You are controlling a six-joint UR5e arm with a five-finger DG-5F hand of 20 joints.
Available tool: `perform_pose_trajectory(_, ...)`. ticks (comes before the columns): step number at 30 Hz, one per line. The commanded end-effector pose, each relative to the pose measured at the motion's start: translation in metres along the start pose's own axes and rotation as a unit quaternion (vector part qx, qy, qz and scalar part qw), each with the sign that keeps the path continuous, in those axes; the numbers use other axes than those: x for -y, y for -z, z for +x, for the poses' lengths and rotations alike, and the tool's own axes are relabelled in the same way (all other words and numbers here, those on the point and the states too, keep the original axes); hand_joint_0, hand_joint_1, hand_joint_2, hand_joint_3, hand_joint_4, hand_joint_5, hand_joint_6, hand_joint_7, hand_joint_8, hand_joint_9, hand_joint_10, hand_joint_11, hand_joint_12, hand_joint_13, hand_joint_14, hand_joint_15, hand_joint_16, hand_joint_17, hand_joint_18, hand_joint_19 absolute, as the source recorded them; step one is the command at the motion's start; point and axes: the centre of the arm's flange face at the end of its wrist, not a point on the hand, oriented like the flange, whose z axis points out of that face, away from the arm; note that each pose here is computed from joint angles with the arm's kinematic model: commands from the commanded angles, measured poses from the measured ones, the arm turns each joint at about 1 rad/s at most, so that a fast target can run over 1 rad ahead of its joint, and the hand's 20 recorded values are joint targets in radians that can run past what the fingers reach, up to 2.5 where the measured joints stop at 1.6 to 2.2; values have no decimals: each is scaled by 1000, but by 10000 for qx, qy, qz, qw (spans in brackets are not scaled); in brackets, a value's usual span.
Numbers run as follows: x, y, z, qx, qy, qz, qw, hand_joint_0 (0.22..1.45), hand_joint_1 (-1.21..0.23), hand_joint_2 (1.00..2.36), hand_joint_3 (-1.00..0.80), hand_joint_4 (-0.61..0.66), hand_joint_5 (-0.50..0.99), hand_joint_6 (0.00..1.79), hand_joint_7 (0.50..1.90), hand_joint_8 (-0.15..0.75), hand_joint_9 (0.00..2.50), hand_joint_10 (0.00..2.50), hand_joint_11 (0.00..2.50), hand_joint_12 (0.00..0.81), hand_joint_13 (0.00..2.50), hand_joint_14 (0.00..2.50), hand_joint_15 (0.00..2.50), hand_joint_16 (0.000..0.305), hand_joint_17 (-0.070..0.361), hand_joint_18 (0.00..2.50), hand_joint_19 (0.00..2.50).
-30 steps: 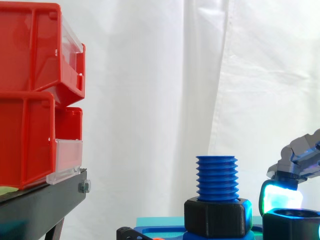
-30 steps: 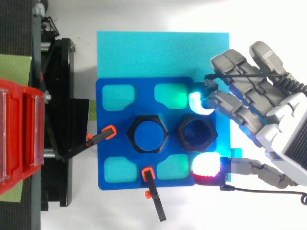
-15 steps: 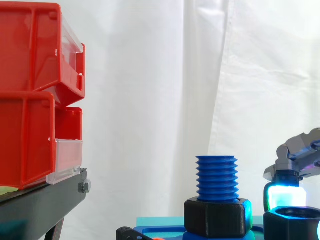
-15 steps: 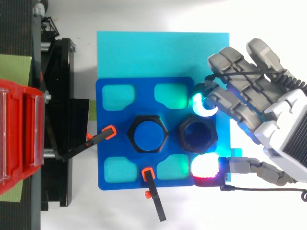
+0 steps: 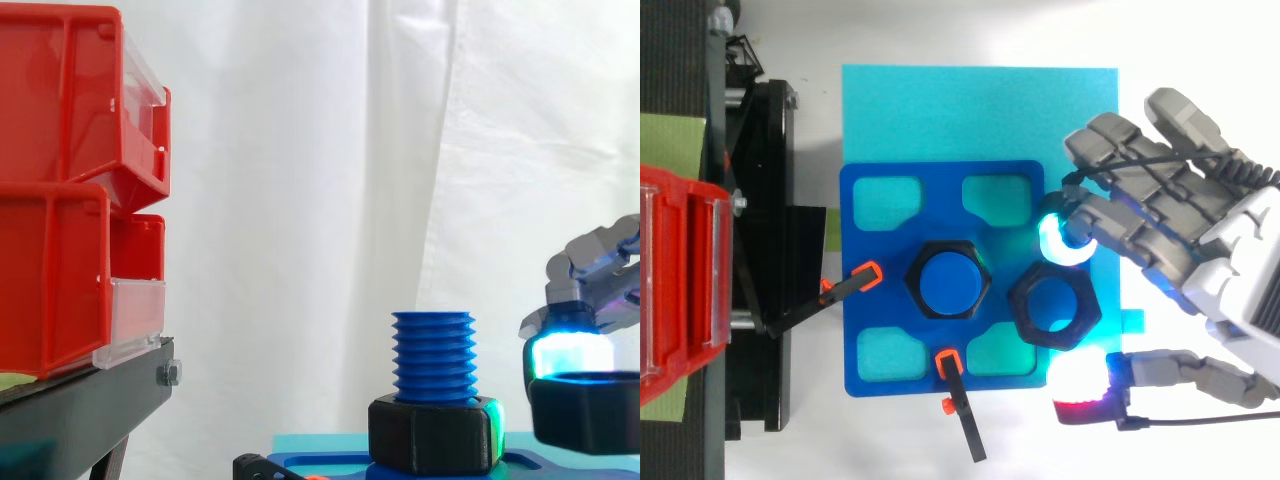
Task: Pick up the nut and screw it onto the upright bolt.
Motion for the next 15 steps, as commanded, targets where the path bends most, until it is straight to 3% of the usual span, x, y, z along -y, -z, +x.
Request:
perform_pose_trajectory(1, 13, 9, -11, -398, 86, 73, 9991, 539, -671, 1000, -493, 304, -152, 555, 1272, 295, 414, 0, 0, 386, 276, 0, 0, 48, 107, 125, 0)
perform_pose_trajectory(6, 18, 13, -30, -434, 71, 97, 9990, 537, -665, 1001, -486, 310, -153, 566, 1265, 296, 416, 0, 0, 386, 281, 0, 0, 48, 108, 129, 0)
perform_pose_trajectory(8, 25, 16, -53, -381, 28, 133, 9992, 537, -658, 1000, -488, 309, -153, 568, 1265, 297, 416, 0, 0, 388, 286, 0, 0, 48, 107, 129, 0)
perform_pose_trajectory(9, 25, 16, -53, -381, 28, 133, 9992, 537, -658, 1000, -490, 305, -154, 569, 1263, 296, 417, 0, 0, 388, 286, 0, 0, 48, 107, 129, 0)
perform_pose_trajectory(13, 28, 18, -100, -160, 32, 13, 9999, 537, -654, 1000, -491, 309, -154, 570, 1263, 296, 417, 0, 0, 389, 292, 0, 0, 48, 108, 132, 0)
perform_pose_trajectory(15, 25, 12, -108, -103, 145, -89, 9998, 537, -653, 1000, -491, 313, -154, 571, 1255, 297, 416, 0, 0, 388, 293, 0, 0, 48, 108, 132, 0)
